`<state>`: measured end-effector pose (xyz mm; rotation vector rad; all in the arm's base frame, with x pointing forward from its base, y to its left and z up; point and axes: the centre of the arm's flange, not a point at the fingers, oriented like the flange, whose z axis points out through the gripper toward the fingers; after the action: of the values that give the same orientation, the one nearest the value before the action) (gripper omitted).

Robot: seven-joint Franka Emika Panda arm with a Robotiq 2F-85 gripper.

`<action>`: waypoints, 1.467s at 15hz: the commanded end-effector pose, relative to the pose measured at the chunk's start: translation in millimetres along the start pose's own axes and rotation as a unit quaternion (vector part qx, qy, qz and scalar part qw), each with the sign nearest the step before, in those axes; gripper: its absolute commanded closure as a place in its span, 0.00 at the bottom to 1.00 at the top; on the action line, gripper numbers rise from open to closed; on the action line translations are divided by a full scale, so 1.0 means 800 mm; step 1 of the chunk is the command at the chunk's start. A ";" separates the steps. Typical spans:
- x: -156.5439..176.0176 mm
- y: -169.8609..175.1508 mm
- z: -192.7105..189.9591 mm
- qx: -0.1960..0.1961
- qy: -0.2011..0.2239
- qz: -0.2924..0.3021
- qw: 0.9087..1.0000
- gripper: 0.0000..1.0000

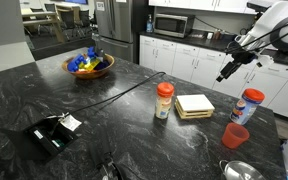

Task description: Pick up the lid off the silver pot and put it on the table.

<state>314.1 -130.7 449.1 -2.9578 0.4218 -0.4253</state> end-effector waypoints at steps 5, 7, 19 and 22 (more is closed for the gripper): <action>0.000 0.000 0.000 0.000 0.000 0.000 1.000 0.00; 0.000 0.000 0.000 0.000 0.000 0.000 1.000 0.00; -0.012 -0.005 0.002 0.024 -0.013 -0.021 0.999 0.00; -0.031 -0.021 0.012 0.043 -0.032 -0.074 0.996 0.00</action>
<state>311.4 -118.6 439.8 -2.9441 0.3177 -0.3659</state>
